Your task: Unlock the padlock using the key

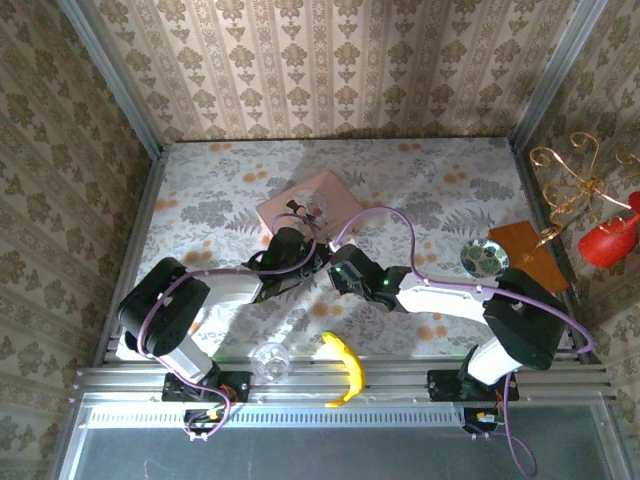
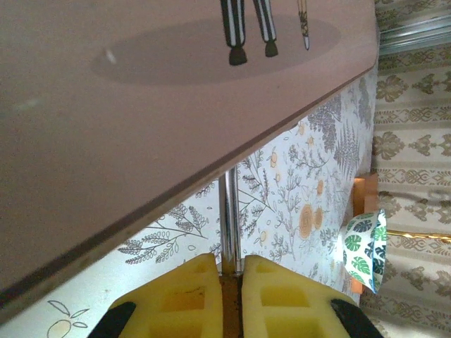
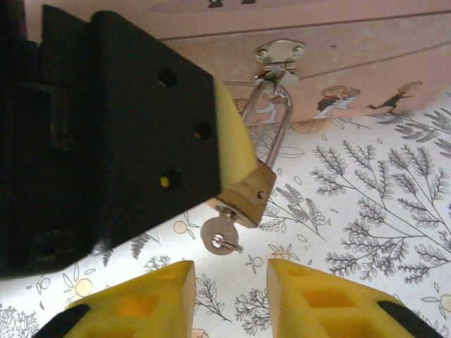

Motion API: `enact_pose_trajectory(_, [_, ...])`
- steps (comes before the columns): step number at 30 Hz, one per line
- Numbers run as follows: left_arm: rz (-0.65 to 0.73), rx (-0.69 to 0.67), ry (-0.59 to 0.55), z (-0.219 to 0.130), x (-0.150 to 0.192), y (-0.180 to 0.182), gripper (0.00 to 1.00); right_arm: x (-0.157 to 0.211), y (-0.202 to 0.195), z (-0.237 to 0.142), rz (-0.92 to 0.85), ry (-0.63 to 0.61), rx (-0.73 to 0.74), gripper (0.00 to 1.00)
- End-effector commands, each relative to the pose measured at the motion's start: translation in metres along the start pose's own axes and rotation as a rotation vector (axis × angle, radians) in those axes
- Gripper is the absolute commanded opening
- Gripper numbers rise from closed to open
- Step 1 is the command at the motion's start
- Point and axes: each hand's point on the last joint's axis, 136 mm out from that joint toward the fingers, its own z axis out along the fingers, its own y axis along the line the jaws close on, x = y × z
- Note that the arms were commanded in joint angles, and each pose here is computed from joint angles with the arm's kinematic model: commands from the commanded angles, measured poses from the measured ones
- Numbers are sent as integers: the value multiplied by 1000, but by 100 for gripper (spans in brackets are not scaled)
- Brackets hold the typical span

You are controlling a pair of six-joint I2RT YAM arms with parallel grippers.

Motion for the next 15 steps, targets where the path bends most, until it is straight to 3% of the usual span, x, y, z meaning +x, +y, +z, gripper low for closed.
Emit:
enact_pose_trajectory(1, [17, 11, -13, -6, -4, -14, 0, -4, 2, 3, -60, 8, 34, 32])
enact_pose_trajectory(15, [28, -4, -9, -8, -5, -15, 0, -1, 8, 19, -105, 56, 70, 26])
